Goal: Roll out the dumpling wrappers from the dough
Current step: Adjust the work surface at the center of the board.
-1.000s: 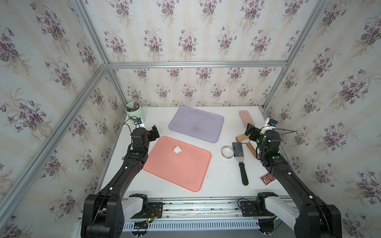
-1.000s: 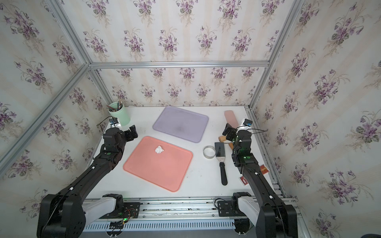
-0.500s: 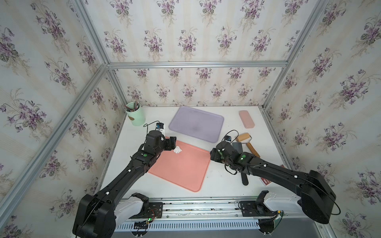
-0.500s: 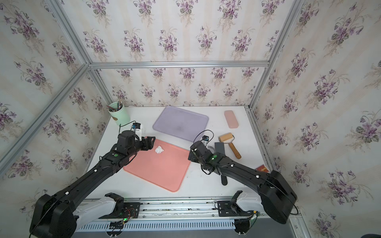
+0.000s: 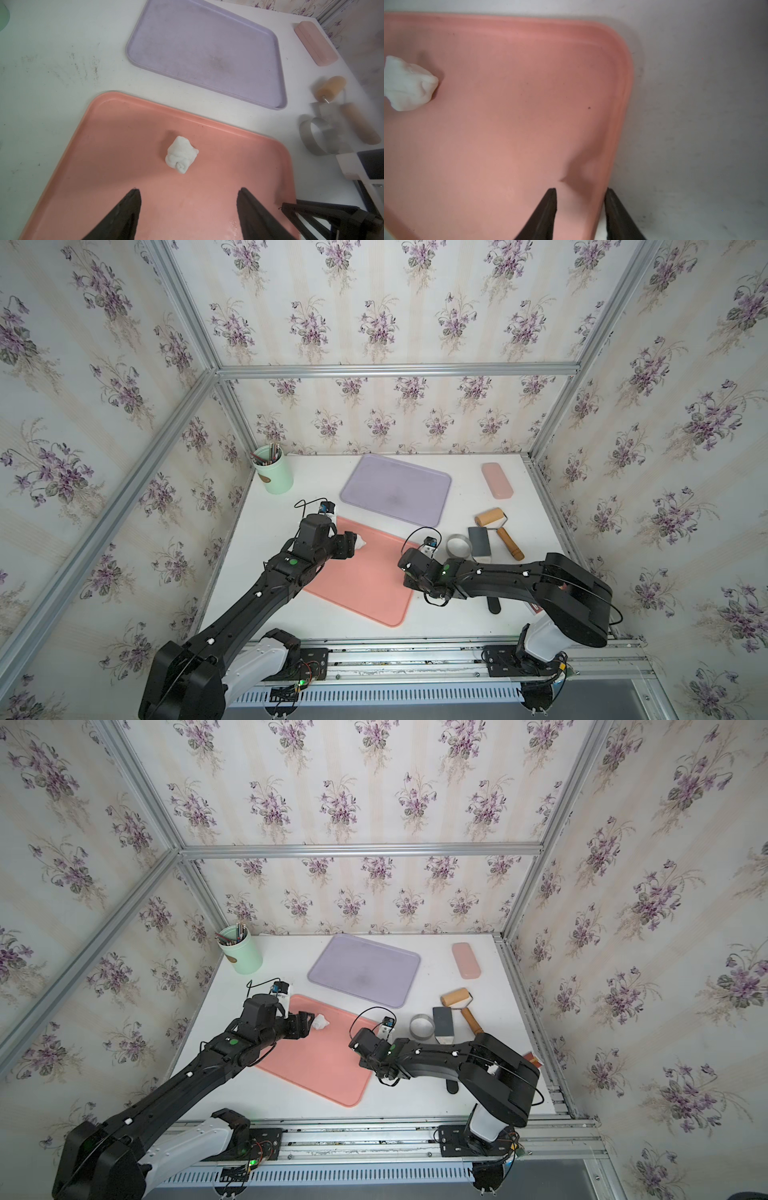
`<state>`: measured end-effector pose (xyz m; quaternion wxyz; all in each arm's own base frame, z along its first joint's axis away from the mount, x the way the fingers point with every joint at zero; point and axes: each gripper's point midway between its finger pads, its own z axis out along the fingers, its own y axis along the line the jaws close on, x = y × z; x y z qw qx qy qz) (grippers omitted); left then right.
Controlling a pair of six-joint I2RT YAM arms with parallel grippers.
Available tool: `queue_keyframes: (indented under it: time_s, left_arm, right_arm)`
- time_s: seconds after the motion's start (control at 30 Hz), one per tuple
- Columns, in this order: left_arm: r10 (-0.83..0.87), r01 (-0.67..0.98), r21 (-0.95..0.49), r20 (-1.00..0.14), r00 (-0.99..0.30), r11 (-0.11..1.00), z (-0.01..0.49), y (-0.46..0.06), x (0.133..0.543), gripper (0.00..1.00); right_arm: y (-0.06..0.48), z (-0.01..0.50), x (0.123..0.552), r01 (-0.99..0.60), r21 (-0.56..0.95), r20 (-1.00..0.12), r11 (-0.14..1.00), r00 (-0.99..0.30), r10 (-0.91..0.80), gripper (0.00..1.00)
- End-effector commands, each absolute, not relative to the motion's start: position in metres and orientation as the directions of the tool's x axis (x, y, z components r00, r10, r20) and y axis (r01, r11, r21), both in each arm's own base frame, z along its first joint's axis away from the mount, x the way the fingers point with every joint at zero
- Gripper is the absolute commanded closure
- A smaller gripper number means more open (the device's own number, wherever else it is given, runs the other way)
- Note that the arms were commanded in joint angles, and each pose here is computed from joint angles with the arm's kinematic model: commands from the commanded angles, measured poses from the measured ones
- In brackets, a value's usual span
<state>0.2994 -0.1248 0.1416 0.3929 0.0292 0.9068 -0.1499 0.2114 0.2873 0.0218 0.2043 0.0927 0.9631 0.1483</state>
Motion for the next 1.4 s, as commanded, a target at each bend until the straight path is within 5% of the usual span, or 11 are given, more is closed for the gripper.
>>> queue_keyframes:
  time_s: [0.0, 0.53, 1.37]
  left_arm:
    - [-0.048, 0.156, -0.221, -0.708, -0.705, 0.963, 0.136, -0.119, 0.296, 0.27]
    - [-0.043, 0.148, -0.197, -0.728, -0.685, 0.969, 0.144, -0.112, 0.292, 0.38]
    - [-0.065, 0.136, -0.215, -0.726, -0.685, 0.967, 0.141, -0.111, 0.289, 0.41]
  right_arm:
    - [0.284, 0.017, 0.213, 0.12, 0.285, -0.378, 0.951, -0.898, 0.226, 0.66]
    - [0.261, 0.018, 0.224, -0.016, 0.063, -0.428, 0.998, -0.903, 0.012, 1.0]
    - [0.201, 0.027, 0.294, -0.143, -0.023, -0.475, 0.989, -0.87, -0.137, 0.97]
